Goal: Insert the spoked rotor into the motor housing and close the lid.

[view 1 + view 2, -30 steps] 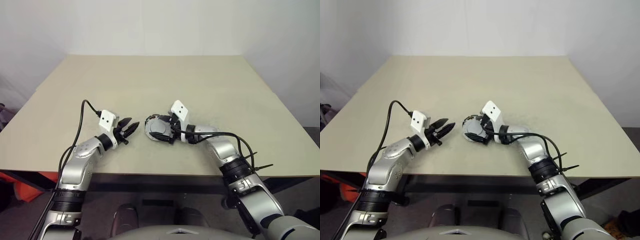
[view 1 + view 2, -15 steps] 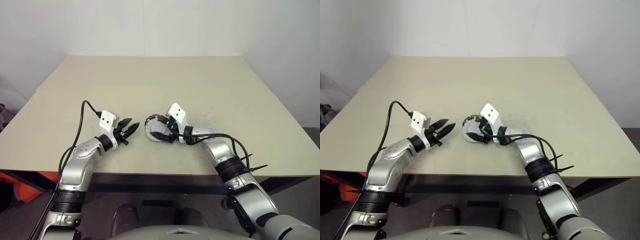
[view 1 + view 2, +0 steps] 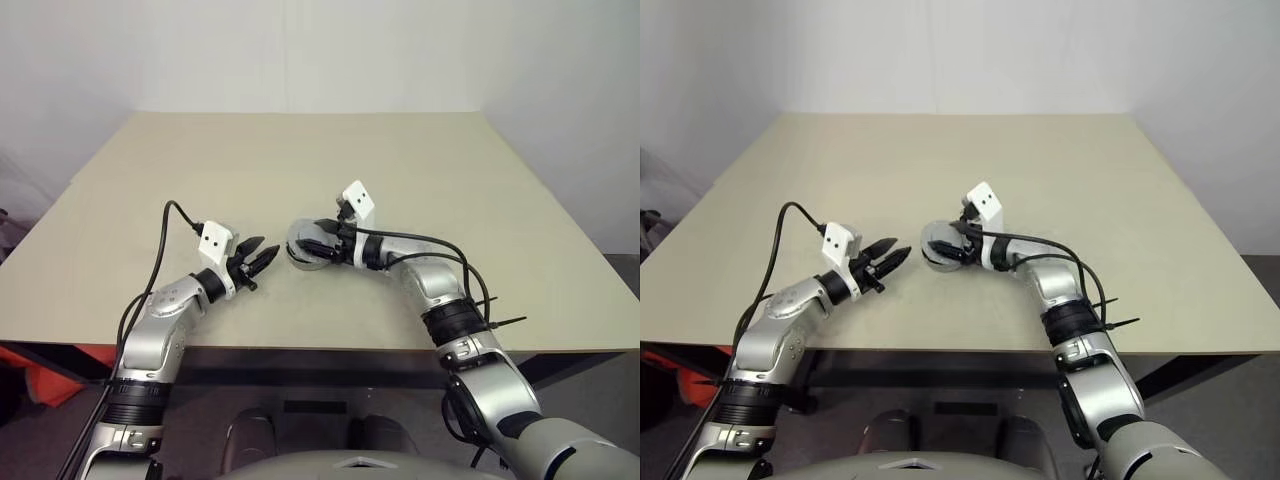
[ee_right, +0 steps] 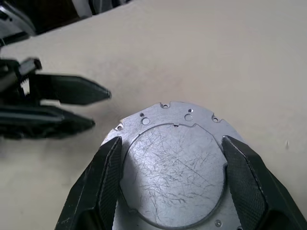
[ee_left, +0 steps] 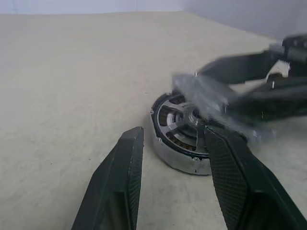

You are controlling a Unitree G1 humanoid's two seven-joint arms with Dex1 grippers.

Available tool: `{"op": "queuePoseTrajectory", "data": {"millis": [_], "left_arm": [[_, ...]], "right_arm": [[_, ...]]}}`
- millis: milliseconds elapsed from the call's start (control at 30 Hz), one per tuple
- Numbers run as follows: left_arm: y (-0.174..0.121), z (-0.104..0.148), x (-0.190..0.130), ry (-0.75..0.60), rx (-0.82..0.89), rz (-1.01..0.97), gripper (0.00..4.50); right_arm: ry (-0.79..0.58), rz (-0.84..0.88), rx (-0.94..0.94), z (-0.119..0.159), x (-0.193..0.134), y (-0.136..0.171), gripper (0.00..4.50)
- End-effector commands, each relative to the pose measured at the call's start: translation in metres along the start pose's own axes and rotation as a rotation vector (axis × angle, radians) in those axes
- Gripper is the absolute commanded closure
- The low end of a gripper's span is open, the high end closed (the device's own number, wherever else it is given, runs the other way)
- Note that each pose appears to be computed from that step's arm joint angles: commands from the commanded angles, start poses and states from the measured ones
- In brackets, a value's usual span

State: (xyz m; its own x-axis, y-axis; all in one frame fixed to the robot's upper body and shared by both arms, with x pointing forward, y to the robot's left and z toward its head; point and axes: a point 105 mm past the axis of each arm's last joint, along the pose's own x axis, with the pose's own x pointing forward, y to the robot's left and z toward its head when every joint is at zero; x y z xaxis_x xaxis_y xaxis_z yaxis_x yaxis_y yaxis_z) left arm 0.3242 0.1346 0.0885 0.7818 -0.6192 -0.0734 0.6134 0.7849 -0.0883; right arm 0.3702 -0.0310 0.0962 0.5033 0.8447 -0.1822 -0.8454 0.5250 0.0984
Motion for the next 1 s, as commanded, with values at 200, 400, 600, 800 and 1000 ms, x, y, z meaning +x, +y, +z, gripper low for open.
{"op": "queuePoseTrajectory", "data": {"millis": [200, 400, 600, 800, 1000], "left_arm": [[-0.004, 0.014, -0.001, -0.043, 0.037, -0.012, 2.37], [-0.004, 0.013, -0.003, -0.039, 0.036, -0.005, 2.37], [-0.003, 0.012, -0.004, -0.035, 0.037, -0.003, 2.37], [-0.003, 0.012, -0.005, -0.034, 0.039, -0.003, 2.37], [-0.001, 0.013, -0.007, -0.033, 0.039, 0.008, 2.37]], "right_arm": [[0.038, -0.052, -0.089, 0.003, 0.013, -0.003, 1.33], [0.048, -0.063, -0.084, -0.002, 0.019, -0.002, 1.33], [0.027, -0.093, -0.021, 0.009, 0.025, -0.006, 1.33], [0.04, -0.106, -0.043, 0.01, 0.031, -0.007, 1.33], [0.085, -0.083, -0.09, -0.004, 0.031, -0.004, 1.33]]}}
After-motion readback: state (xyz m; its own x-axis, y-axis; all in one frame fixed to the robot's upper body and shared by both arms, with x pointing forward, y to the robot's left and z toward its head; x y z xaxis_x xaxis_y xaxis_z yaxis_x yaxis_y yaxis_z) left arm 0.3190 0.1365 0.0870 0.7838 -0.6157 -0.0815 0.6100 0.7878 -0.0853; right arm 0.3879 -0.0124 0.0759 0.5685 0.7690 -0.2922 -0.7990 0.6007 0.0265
